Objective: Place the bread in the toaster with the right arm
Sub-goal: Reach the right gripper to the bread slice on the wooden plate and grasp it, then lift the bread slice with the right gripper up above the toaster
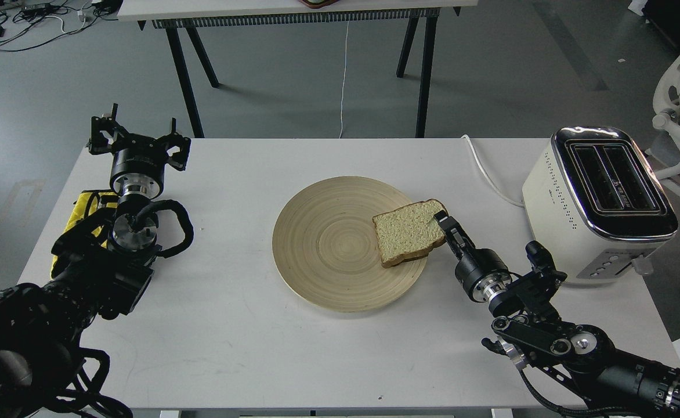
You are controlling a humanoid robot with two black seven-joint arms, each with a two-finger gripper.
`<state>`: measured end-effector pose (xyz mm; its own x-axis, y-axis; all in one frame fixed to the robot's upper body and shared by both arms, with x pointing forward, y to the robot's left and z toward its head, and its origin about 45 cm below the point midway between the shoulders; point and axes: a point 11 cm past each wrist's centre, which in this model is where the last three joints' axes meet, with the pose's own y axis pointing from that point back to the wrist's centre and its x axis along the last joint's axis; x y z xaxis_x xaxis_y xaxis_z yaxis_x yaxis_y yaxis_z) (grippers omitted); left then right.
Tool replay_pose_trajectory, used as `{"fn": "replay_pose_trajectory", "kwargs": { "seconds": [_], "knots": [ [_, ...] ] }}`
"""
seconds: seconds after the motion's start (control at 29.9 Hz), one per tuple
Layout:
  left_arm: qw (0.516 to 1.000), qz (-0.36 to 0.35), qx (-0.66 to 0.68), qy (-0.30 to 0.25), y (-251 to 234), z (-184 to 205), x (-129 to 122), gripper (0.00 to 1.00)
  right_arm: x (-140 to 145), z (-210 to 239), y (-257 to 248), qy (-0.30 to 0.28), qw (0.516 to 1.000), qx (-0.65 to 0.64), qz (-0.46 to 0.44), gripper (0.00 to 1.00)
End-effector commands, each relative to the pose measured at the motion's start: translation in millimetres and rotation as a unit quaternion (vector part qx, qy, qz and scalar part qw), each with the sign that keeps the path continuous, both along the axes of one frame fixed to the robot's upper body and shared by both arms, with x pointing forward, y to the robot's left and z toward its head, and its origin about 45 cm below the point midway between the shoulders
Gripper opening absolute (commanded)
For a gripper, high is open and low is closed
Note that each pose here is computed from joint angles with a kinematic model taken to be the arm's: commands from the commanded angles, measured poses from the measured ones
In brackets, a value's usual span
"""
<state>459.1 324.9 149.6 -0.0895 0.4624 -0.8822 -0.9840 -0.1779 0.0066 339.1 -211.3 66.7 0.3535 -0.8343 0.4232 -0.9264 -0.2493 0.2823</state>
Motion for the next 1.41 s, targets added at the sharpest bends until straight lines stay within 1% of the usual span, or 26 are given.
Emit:
{"fn": "replay_pose_trajectory", "kwargs": {
  "seconds": [0.0, 0.03, 0.17, 0.27, 0.44, 0.54, 0.64, 0.84, 0.9, 1.0, 1.17, 1.37],
  "knots": [
    [1.000, 0.000, 0.000, 0.000, 0, 0, 0, 1.00, 0, 1, 0, 0.000, 1.000, 0.002, 0.000, 0.14],
    [1.000, 0.000, 0.000, 0.001, 0, -1, 0, 1.00, 1, 2, 0, -0.001, 1.000, 0.003, 0.000, 0.12],
    [1.000, 0.000, 0.000, 0.000, 0, 0, 0, 1.00, 7, 11, 0, -0.013, 1.000, 0.008, 0.001, 0.11],
    [1.000, 0.001, 0.000, 0.001, 1, -1, -1, 1.00, 19, 33, -4, -0.037, 0.999, 0.017, 0.003, 0.11],
    [1.000, 0.001, 0.000, 0.001, 1, -1, -1, 1.00, 46, 100, -37, -0.106, 0.994, 0.030, -0.010, 0.11],
    [1.000, -0.001, 0.000, 0.000, 0, 0, 0, 1.00, 56, 139, -71, -0.142, 0.989, 0.014, -0.022, 0.11],
    [1.000, 0.001, 0.000, 0.000, 0, 0, 0, 1.00, 59, 174, -113, -0.173, 0.984, -0.027, -0.036, 0.11],
    [1.000, -0.001, 0.000, 0.000, 0, 0, 0, 1.00, 48, 231, -196, -0.213, 0.967, -0.117, -0.072, 0.11],
    [1.000, 0.000, 0.000, 0.000, 0, 0, 0, 1.00, 40, 243, -222, -0.217, 0.961, -0.152, -0.083, 0.11],
    [1.000, -0.001, 0.000, 0.000, 0, 0, 0, 1.00, 31, 257, -245, -0.223, 0.951, -0.198, -0.087, 0.11],
    [1.000, 0.001, 0.000, 0.000, 0, 0, 0, 1.00, 16, 257, -268, -0.207, 0.942, -0.249, -0.084, 0.11],
    [1.000, 0.000, 0.000, 0.001, 0, -1, 0, 1.00, 2, 240, -280, -0.174, 0.942, -0.279, -0.072, 0.12]
  ]
}}
